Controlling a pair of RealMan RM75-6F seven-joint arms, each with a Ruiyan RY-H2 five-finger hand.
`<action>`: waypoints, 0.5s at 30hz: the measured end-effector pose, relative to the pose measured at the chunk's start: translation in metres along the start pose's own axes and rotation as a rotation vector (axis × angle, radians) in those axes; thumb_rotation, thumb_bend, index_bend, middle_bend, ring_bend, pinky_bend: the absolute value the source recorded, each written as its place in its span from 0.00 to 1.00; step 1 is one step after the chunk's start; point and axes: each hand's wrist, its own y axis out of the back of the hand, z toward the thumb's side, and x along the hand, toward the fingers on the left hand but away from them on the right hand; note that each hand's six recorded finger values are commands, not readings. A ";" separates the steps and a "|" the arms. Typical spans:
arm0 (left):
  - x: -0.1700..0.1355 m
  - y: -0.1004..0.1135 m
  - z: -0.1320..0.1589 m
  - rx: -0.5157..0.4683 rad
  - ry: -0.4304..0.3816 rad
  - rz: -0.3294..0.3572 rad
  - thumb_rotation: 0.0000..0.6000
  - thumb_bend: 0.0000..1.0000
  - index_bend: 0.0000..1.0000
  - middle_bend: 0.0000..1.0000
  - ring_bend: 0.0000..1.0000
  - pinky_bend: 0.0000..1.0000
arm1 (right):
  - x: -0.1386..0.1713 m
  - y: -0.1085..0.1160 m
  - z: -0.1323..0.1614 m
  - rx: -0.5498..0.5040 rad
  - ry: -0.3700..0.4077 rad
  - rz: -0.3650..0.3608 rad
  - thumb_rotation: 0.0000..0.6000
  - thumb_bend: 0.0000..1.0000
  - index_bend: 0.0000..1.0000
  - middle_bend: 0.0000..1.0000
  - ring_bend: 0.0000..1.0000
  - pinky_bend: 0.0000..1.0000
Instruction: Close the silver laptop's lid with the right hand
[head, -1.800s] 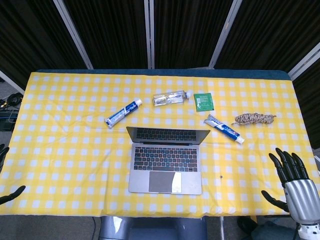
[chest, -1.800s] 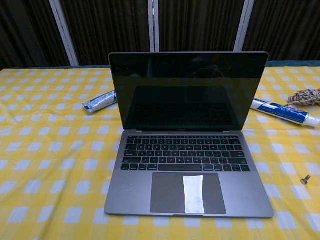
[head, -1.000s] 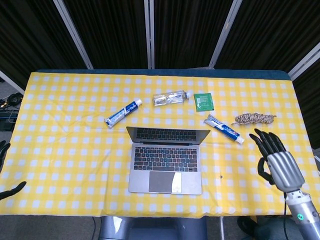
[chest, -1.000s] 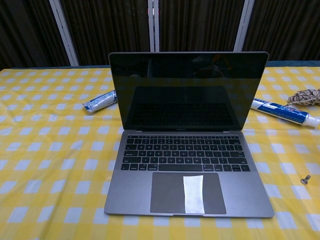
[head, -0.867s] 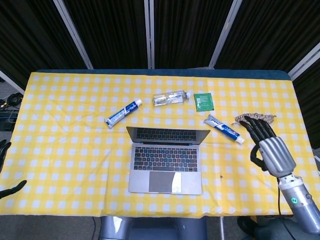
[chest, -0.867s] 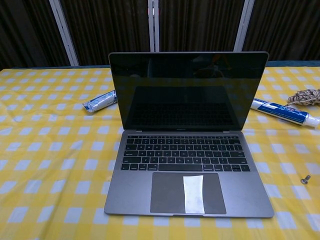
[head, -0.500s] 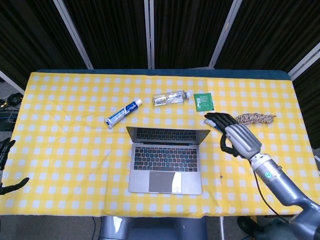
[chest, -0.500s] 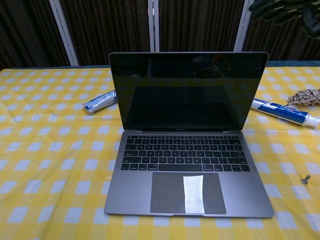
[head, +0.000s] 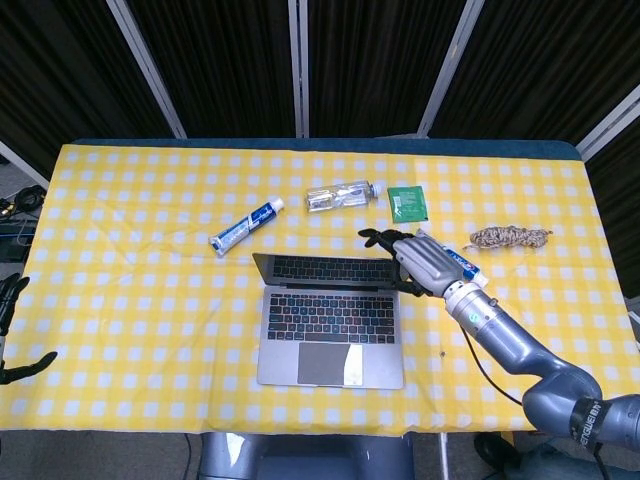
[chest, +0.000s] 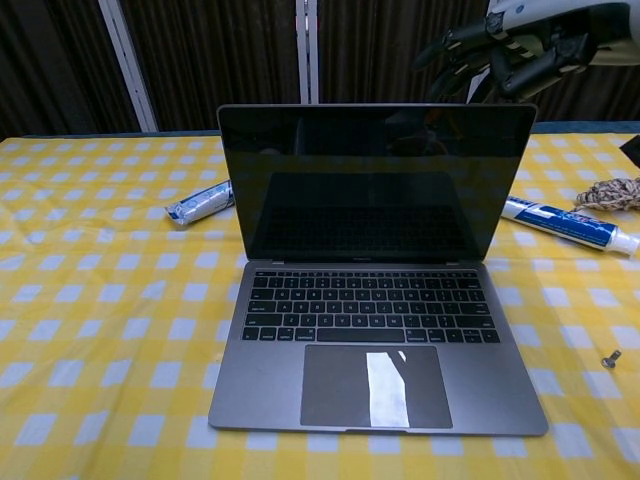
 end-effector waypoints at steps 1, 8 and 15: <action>0.000 0.000 0.000 0.000 -0.001 0.000 1.00 0.00 0.00 0.00 0.00 0.00 | -0.001 -0.002 -0.001 -0.004 -0.007 0.011 1.00 1.00 0.14 0.24 0.18 0.25; 0.000 0.000 0.000 -0.003 -0.001 0.000 1.00 0.00 0.00 0.00 0.00 0.00 | -0.004 -0.015 0.003 -0.033 -0.019 0.067 1.00 1.00 0.16 0.28 0.22 0.32; 0.000 0.000 0.001 -0.003 -0.004 -0.001 1.00 0.00 0.00 0.00 0.00 0.00 | 0.004 -0.021 0.013 -0.039 0.008 0.093 1.00 1.00 0.17 0.30 0.24 0.32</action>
